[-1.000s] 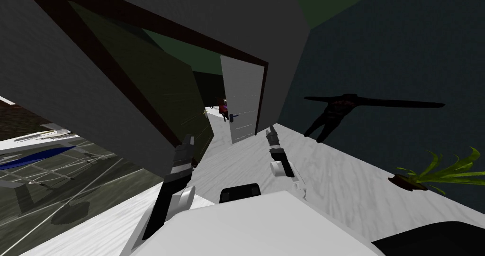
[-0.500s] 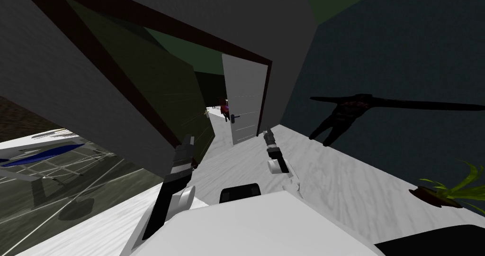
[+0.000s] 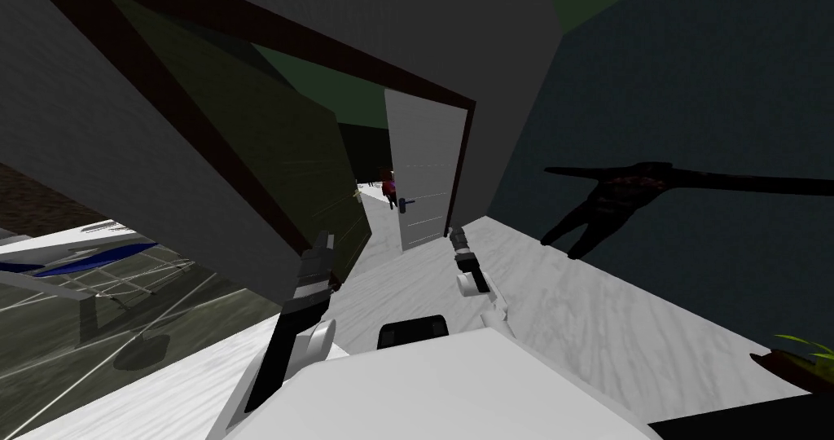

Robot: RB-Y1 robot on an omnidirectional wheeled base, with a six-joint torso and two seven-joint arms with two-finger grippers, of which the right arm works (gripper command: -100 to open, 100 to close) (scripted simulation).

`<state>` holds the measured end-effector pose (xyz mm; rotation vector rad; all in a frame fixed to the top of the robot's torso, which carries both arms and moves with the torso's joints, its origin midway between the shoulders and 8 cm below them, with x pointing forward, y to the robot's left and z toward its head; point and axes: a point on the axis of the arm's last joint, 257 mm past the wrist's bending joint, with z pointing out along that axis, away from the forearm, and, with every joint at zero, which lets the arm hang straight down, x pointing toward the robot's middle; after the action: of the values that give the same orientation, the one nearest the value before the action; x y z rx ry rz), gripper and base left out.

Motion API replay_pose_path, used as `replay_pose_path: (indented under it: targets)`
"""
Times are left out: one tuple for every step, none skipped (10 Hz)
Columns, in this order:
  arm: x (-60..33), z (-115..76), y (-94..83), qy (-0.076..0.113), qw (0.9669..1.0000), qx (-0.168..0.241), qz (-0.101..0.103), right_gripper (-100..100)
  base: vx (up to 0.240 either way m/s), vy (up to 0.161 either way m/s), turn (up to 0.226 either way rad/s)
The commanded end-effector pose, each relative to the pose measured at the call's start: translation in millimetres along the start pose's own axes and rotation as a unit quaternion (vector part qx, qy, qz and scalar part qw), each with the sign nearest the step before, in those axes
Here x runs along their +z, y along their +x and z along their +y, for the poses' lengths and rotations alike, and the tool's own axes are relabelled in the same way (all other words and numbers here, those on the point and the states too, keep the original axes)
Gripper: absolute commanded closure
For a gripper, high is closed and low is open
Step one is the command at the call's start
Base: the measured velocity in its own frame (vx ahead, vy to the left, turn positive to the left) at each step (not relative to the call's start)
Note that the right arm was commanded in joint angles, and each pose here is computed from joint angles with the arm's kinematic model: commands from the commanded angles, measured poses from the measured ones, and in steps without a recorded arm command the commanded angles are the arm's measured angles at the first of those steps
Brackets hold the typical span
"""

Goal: Push the door open

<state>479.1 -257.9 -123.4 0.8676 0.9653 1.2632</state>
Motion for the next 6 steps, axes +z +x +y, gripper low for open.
replay_pose_path:
  targets:
    - [3.8, -11.2, 5.7, 0.010, 0.9999, 0.004, 0.005, -100, 0.100, -0.010, 0.061]
    - [5.4, -18.0, 9.1, 0.016, 0.9998, 0.006, 0.008, -100, 0.098, 0.000, 0.055]
    - [6.9, -24.8, 12.6, 0.022, 0.9997, 0.008, 0.011, -100, 0.104, -0.008, 0.077]
    - [8.3, -31.4, 16.2, 0.028, 0.9995, 0.010, 0.014, -100, 0.096, -0.023, 0.081]
    - [9.6, -38.0, 19.9, 0.034, 0.9992, 0.012, 0.017, -100, 0.093, -0.036, 0.074]
    - [10.9, -44.6, 23.6, 0.039, 0.9989, 0.014, 0.020, -100, 0.102, -0.032, 0.061]
